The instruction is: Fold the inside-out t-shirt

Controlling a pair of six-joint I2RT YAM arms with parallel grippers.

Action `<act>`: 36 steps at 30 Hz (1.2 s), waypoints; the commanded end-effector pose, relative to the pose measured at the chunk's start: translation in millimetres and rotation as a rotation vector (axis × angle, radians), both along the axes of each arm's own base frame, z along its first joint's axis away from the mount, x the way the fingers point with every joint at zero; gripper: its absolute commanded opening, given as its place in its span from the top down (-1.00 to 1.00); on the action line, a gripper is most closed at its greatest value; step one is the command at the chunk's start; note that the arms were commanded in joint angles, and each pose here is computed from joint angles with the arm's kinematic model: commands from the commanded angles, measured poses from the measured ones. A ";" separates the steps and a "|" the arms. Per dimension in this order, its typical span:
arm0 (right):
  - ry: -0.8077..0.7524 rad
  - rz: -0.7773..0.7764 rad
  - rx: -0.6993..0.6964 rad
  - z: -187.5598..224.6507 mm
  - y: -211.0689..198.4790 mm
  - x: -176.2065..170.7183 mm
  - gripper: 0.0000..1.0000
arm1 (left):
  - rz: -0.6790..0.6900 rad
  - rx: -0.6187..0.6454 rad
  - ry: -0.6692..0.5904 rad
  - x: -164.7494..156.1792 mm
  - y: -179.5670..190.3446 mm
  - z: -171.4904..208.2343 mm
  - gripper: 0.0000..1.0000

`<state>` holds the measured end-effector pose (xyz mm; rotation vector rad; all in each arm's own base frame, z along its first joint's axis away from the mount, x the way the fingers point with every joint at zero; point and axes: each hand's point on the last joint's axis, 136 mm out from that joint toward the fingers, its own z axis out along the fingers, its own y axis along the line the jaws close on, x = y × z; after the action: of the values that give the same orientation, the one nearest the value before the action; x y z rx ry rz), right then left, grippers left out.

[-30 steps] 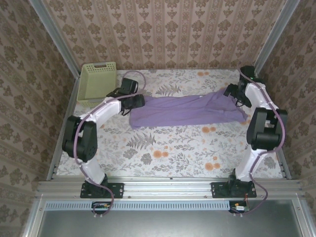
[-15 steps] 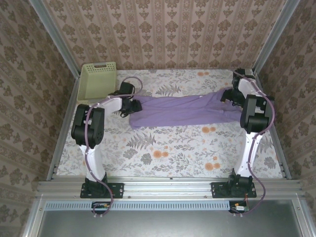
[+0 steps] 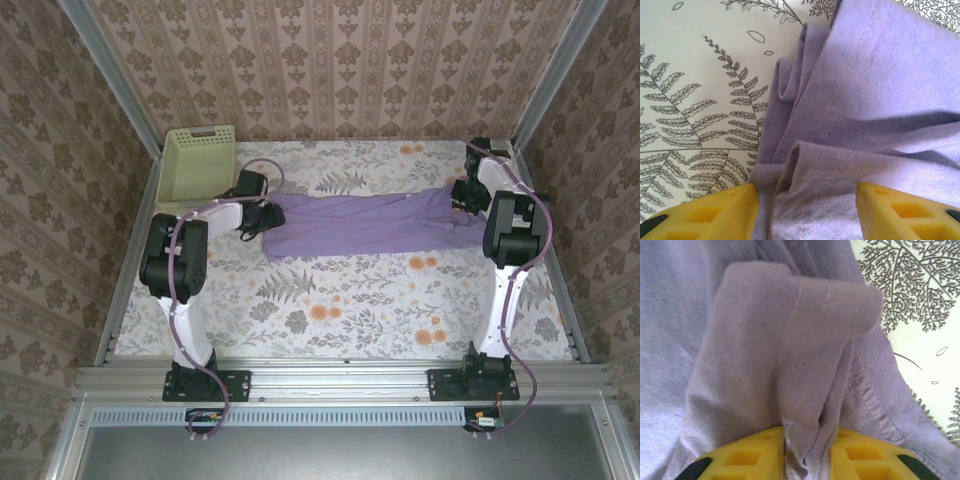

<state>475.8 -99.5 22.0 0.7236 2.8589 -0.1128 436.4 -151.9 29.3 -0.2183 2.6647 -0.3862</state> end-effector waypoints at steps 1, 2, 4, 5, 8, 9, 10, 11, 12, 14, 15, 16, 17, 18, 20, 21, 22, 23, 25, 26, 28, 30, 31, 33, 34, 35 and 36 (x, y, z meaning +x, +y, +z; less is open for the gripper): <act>0.084 -0.040 -0.040 -11.5 -12.7 -30.1 0.75 | 0.034 0.064 0.122 -36.6 17.4 -25.8 -0.13; 0.069 -0.037 -0.039 -9.2 -11.5 -29.3 0.80 | 0.035 0.068 0.126 -39.9 18.1 -27.1 -0.13; 0.041 -0.034 -0.048 1.3 -10.7 -28.4 0.94 | 0.034 0.071 0.127 -45.5 18.4 -28.2 -0.13; 0.035 -0.036 -0.063 6.2 -11.9 -29.4 0.99 | 0.033 0.072 0.128 -48.5 18.2 -28.9 -0.13; 0.002 -0.063 -0.124 25.8 -21.3 -35.3 1.00 | 0.018 0.079 0.131 -58.2 12.6 -29.7 -0.13; -0.009 -0.075 -0.156 34.8 -26.3 -38.6 1.00 | 0.007 0.082 0.132 -62.7 8.4 -30.4 -0.13; -0.016 -0.087 -0.189 43.0 -31.7 -42.4 1.00 | -0.006 0.085 0.138 -68.4 4.0 -31.7 -0.13; -0.025 -0.093 -0.214 51.1 -35.3 -45.2 1.00 | -0.016 0.085 0.143 -73.4 0.1 -32.7 -0.13; -0.030 -0.099 -0.242 59.3 -40.3 -48.9 1.00 | -0.029 0.083 0.144 -79.5 -5.6 -32.8 -0.12; -0.044 -0.103 -0.291 76.5 -47.4 -53.0 1.00 | -0.056 0.078 0.146 -93.0 -15.9 -31.6 -0.12; -0.054 -0.100 -0.312 85.6 -49.1 -53.8 1.00 | -0.061 0.073 0.141 -97.8 -18.6 -28.8 -0.12; -0.060 -0.095 -0.332 93.4 -50.0 -54.8 1.00 | -0.091 0.070 0.133 -105.9 -30.5 -25.0 -0.13; -0.068 -0.088 -0.350 101.6 -49.8 -55.1 1.00 | -0.105 0.067 0.126 -110.0 -35.5 -20.9 -0.13; -0.076 -0.070 -0.368 109.5 -47.1 -54.1 1.00 | -0.117 0.058 0.120 -113.6 -40.2 -16.5 -0.13; -0.083 -0.035 -0.420 124.6 -41.6 -51.6 1.00 | -0.131 0.040 0.100 -115.2 -45.5 -7.7 -0.14; -0.079 -0.009 -0.449 130.7 -37.4 -50.6 1.00 | -0.129 0.037 0.091 -114.2 -45.4 -3.1 -0.15; -0.082 0.006 -0.461 135.5 -34.3 -49.2 1.00 | -0.127 0.043 0.082 -112.3 -43.4 0.6 -0.15; -0.087 0.023 -0.464 138.5 -30.4 -46.8 1.00 | -0.126 0.047 0.074 -110.4 -41.9 3.5 -0.15; -0.094 0.063 -0.475 143.4 -20.3 -42.7 1.00 | -0.128 0.045 0.055 -105.1 -40.9 10.6 -0.16; -0.095 0.081 -0.483 146.2 -15.8 -41.6 1.00 | -0.129 0.047 0.051 -103.3 -40.6 12.6 -0.16; -0.097 0.125 -0.508 152.2 -2.9 -39.9 1.00 | -0.134 0.045 0.039 -99.1 -41.5 17.4 -0.15; -0.104 0.160 -0.522 157.5 10.4 -39.3 1.00 | -0.137 0.041 0.031 -97.0 -43.2 20.5 -0.15; -0.111 0.183 -0.529 161.7 20.3 -39.7 1.00 | -0.137 0.033 0.022 -96.0 -44.5 23.3 -0.15; -0.126 0.226 -0.530 168.1 39.9 -42.2 1.00 | -0.137 0.026 0.012 -95.8 -45.4 25.3 -0.14; -0.134 0.251 -0.530 170.4 51.6 -43.6 1.00 | -0.137 0.020 0.008 -96.1 -45.7 25.8 -0.14; -0.143 0.271 -0.527 172.1 62.5 -45.0 1.00 | -0.136 0.014 0.002 -95.9 -46.3 26.7 -0.14; -0.155 0.301 -0.511 173.8 77.8 -47.0 1.00 | -0.140 0.005 -0.003 -96.4 -47.2 26.5 -0.14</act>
<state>445.1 -45.4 170.5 0.2840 2.6029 -0.6543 335.5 -194.8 39.5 -0.0345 2.7354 -0.3834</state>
